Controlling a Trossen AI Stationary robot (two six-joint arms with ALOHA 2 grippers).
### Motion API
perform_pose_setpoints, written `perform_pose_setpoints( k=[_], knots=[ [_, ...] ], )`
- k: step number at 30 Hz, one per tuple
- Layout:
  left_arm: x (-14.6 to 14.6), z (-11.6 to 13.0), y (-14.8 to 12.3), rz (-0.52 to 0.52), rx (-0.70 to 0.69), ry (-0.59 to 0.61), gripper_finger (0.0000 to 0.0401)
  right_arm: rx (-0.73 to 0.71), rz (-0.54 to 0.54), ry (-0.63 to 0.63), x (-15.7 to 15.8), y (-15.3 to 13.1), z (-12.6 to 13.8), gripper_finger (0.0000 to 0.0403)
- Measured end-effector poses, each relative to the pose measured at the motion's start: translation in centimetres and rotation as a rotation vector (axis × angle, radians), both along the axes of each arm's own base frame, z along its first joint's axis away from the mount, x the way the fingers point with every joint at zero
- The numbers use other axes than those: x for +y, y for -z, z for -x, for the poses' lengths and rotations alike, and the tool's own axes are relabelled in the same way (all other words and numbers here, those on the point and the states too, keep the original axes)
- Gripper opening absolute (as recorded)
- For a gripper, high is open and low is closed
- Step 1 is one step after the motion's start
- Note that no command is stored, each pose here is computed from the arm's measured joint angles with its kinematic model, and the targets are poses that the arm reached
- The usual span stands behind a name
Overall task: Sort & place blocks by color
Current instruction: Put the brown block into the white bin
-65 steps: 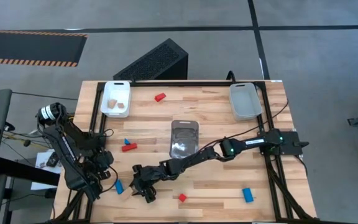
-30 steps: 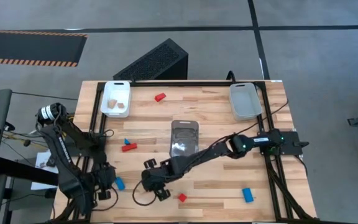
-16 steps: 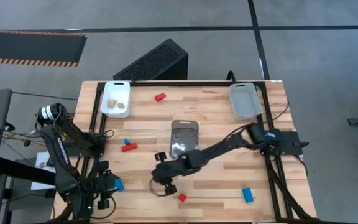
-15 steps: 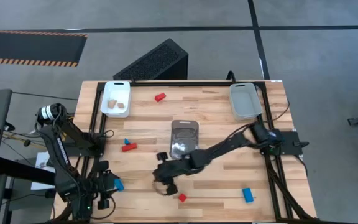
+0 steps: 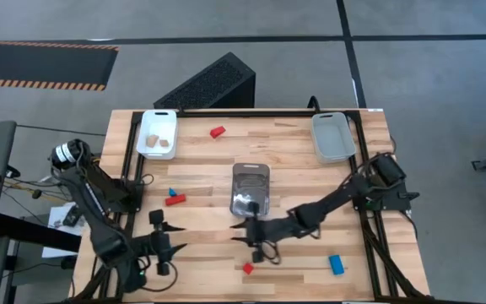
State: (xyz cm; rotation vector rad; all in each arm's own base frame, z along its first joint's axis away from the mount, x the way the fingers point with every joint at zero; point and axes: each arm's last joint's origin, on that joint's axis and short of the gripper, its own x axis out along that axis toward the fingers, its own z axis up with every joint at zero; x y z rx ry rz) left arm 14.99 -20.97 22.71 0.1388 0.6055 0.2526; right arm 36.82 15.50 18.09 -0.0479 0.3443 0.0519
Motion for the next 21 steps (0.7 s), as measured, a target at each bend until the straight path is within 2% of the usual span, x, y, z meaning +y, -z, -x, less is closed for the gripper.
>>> perform_pose_setpoints(
  k=[3, 7, 13, 21],
  knots=[
    [0.3, -1.3, -0.4, -0.043, -0.072, -0.023, 0.0205, -0.13, -0.059, 0.022, 0.0, 0.8, 2.0, 0.0124],
    [0.7, -3.5, -0.9, -0.086, -0.104, -0.012, 0.0237, -0.247, -0.104, 0.06, -0.3, 1.4, 3.7, 0.0124],
    [1.4, -7.6, -2.0, -0.063, -0.135, 0.081, 0.0276, -0.307, -0.083, 0.071, -0.4, 1.0, 3.8, 0.0124],
    [4.1, -10.6, -2.8, 0.033, -0.15, 0.082, 0.0279, -0.328, 0.01, 0.135, 0.0, 0.6, 3.9, 0.0124]
  ],
)
